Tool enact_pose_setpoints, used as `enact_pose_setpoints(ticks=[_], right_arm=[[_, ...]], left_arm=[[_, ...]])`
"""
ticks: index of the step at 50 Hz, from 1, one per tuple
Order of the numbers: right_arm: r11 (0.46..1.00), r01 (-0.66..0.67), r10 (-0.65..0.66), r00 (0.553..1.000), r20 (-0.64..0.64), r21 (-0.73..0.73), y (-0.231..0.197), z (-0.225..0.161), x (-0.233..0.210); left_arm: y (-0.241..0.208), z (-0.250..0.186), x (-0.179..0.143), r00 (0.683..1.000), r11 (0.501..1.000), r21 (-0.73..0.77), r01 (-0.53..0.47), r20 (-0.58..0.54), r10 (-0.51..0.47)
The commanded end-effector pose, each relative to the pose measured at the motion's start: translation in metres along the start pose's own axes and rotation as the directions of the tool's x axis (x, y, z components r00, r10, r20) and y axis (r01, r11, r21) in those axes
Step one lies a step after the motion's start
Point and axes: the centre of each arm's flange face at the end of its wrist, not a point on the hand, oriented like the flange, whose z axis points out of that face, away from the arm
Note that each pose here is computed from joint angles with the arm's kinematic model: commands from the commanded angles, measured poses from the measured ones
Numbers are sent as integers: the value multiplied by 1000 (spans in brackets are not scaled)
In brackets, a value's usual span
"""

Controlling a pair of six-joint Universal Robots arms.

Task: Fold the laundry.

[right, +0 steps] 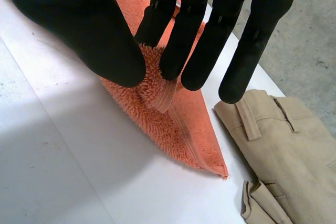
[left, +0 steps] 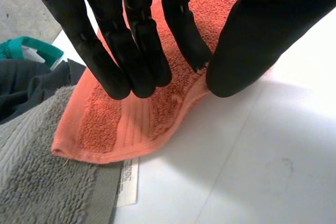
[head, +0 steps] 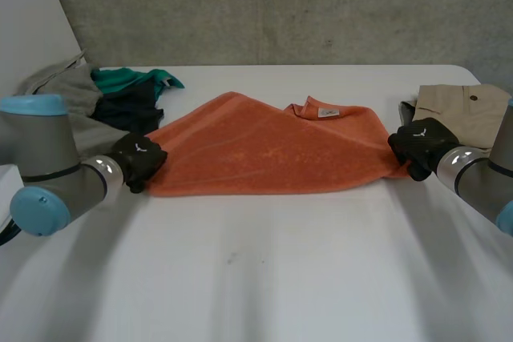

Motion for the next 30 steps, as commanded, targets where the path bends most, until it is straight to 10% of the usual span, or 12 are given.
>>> enact_pose_setpoints(ticks=[1, 23, 30], right_arm=[[1000, -5, 4, 1000, -27, -8, 0, 0, 6], [950, -98, 182, 945, -270, 297, -110, -71, 99], [891, -124, 249, 938, -241, 436, -128, -31, 107]], left_arm=[[-9, -2, 0, 1000, 1000, -11, 0, 15, 1], [-136, -162, -42, 964, 885, 429, 184, 98, -248], [-146, -178, -26, 951, 842, 476, 253, 37, -306]])
